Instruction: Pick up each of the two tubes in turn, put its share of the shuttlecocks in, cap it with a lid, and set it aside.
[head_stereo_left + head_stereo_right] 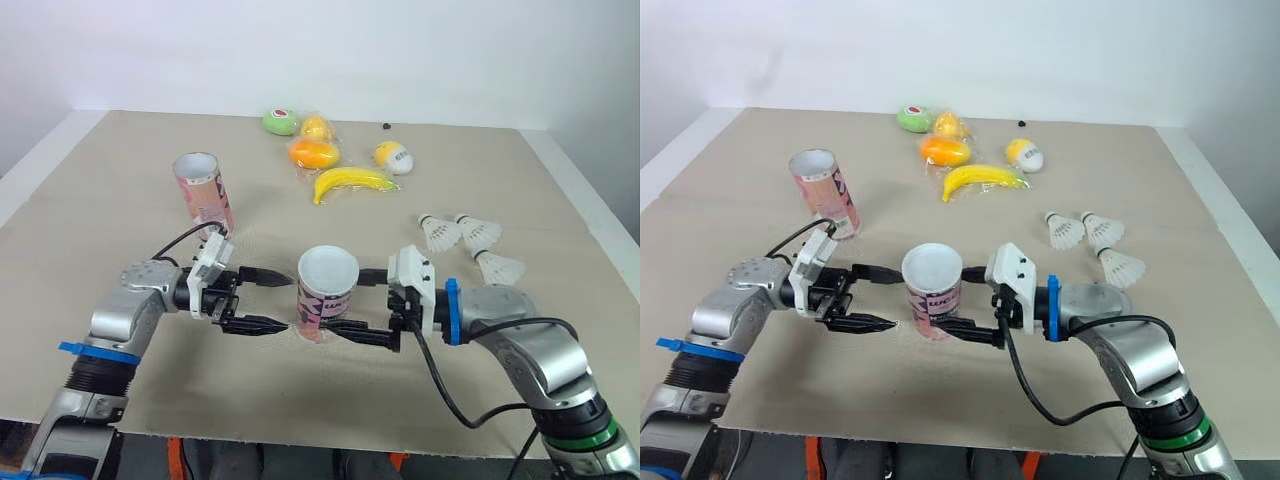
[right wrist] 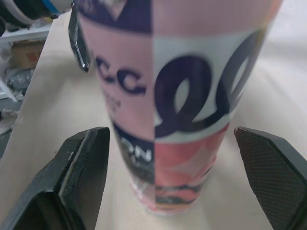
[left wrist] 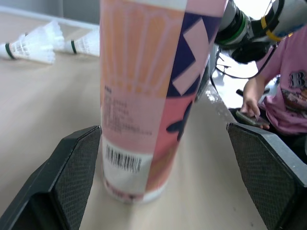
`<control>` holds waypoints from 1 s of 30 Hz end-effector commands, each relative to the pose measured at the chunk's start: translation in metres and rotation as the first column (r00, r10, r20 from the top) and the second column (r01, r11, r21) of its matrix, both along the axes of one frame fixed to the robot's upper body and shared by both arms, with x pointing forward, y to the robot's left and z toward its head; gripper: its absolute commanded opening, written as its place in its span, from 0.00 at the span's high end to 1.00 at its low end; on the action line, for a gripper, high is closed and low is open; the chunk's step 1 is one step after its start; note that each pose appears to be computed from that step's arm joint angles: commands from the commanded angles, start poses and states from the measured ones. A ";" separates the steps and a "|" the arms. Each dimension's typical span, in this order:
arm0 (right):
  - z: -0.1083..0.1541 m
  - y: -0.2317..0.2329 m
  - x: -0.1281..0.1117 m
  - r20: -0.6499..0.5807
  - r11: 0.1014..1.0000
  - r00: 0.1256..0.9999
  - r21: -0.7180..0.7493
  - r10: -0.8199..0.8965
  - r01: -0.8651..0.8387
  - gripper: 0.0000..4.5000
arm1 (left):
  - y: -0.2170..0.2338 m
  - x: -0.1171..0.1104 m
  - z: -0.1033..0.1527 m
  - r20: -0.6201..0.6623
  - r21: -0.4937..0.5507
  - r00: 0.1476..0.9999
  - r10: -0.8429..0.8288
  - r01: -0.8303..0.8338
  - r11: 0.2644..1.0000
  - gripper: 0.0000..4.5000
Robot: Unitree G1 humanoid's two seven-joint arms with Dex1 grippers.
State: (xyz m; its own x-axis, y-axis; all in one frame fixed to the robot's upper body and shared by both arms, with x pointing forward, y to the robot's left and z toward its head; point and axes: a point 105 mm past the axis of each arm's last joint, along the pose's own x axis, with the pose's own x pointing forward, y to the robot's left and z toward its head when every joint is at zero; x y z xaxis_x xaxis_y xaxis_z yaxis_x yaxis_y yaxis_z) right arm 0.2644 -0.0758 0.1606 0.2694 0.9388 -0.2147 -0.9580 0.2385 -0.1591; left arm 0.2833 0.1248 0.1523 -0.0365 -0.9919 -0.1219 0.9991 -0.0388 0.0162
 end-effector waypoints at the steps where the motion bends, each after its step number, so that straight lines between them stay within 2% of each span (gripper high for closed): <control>1: 0.008 0.007 0.000 0.043 0.999 0.998 0.018 0.044 -0.045 0.01 | 0.014 0.002 0.010 0.047 0.015 0.999 0.024 -0.024 1.000 0.03; 12: 0.006 0.019 0.003 0.045 0.992 0.992 0.030 0.119 -0.120 0.01 | 0.031 0.000 0.023 0.079 0.011 0.992 0.103 -0.104 0.995 0.03; 15: 0.007 0.020 0.003 0.043 0.991 0.991 0.035 0.130 -0.131 0.18 | 0.034 0.001 0.025 0.084 -0.009 0.988 0.132 -0.132 0.991 0.00; 17: 0.008 0.020 0.004 0.048 0.991 0.991 0.037 0.128 -0.130 0.34 | 0.035 0.000 0.026 0.082 -0.017 0.986 0.145 -0.144 0.989 0.00; 19: 0.010 0.019 0.004 0.053 0.991 0.991 0.041 0.123 -0.125 0.44 | 0.035 0.000 0.025 0.080 -0.022 0.985 0.152 -0.151 0.988 0.00; 20: 0.012 0.018 0.004 0.055 0.992 0.991 0.042 0.120 -0.122 0.48 | 0.034 -0.001 0.024 0.078 -0.022 0.985 0.151 -0.149 0.989 0.00; 23: 0.024 0.009 0.002 0.062 0.992 0.993 0.075 0.099 -0.104 0.48 | 0.024 -0.001 0.022 0.077 -0.048 0.988 0.135 -0.131 0.990 0.00; 26: 0.043 -0.008 0.003 0.088 0.990 0.996 0.133 0.034 -0.045 0.48 | 0.014 -0.001 0.023 0.087 -0.066 0.989 0.118 -0.112 0.991 0.00; 29: 0.075 -0.065 0.026 0.151 0.958 0.961 0.207 -0.233 0.200 0.48 | 0.001 0.000 0.025 0.104 -0.089 0.989 0.100 -0.091 0.992 0.00; 30: 0.089 -0.096 0.038 0.169 0.912 0.911 0.243 -0.376 0.331 0.48 | -0.004 0.000 0.026 0.108 -0.102 0.990 0.096 -0.085 0.991 0.00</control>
